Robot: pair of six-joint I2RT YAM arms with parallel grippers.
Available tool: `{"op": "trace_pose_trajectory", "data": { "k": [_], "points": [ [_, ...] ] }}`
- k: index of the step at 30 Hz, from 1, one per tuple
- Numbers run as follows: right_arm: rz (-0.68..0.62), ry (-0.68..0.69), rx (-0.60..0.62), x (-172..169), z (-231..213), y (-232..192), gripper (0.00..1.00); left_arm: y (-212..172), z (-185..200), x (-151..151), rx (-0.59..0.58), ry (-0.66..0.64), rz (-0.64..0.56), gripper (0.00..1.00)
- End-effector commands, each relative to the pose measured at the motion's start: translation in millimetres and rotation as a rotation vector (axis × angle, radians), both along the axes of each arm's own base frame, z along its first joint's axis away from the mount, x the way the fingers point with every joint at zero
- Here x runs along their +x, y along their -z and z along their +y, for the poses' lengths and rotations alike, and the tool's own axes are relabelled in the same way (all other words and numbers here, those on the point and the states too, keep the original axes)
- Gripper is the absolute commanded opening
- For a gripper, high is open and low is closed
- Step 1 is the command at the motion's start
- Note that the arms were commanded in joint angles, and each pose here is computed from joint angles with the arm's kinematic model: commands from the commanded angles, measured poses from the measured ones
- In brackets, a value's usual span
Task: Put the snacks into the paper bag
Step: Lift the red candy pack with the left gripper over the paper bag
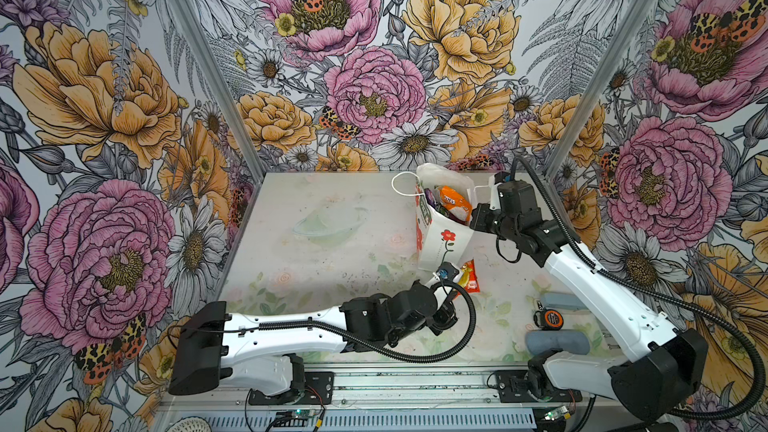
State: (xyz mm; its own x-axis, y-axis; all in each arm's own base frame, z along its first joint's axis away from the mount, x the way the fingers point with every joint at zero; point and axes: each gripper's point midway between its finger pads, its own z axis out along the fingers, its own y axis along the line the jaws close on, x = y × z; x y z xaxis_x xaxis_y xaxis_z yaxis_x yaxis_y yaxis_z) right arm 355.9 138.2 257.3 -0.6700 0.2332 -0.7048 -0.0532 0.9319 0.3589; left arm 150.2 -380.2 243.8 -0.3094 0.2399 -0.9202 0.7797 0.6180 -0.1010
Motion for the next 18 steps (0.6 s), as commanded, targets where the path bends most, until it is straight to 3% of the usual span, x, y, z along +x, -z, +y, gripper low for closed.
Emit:
{"op": "trace_pose_trajectory", "data": {
  "k": [1, 6, 18],
  "points": [
    [-0.110, -0.004, 0.025, 3.6, 1.6, -37.4, 0.00, -27.5, 14.2, 7.9, -0.066, -0.047, -0.021, 0.00],
    [-0.109, -0.003, 0.025, 3.6, 1.6, -37.4, 0.00, -75.0, 29.2, 22.7, -0.181, -0.072, -0.030, 0.00],
    [-0.104, -0.003, 0.023, 4.8, 2.0, -35.3, 0.00, -144.0, 52.6, 61.0, -0.302, -0.189, -0.041, 0.00]
  ]
}}
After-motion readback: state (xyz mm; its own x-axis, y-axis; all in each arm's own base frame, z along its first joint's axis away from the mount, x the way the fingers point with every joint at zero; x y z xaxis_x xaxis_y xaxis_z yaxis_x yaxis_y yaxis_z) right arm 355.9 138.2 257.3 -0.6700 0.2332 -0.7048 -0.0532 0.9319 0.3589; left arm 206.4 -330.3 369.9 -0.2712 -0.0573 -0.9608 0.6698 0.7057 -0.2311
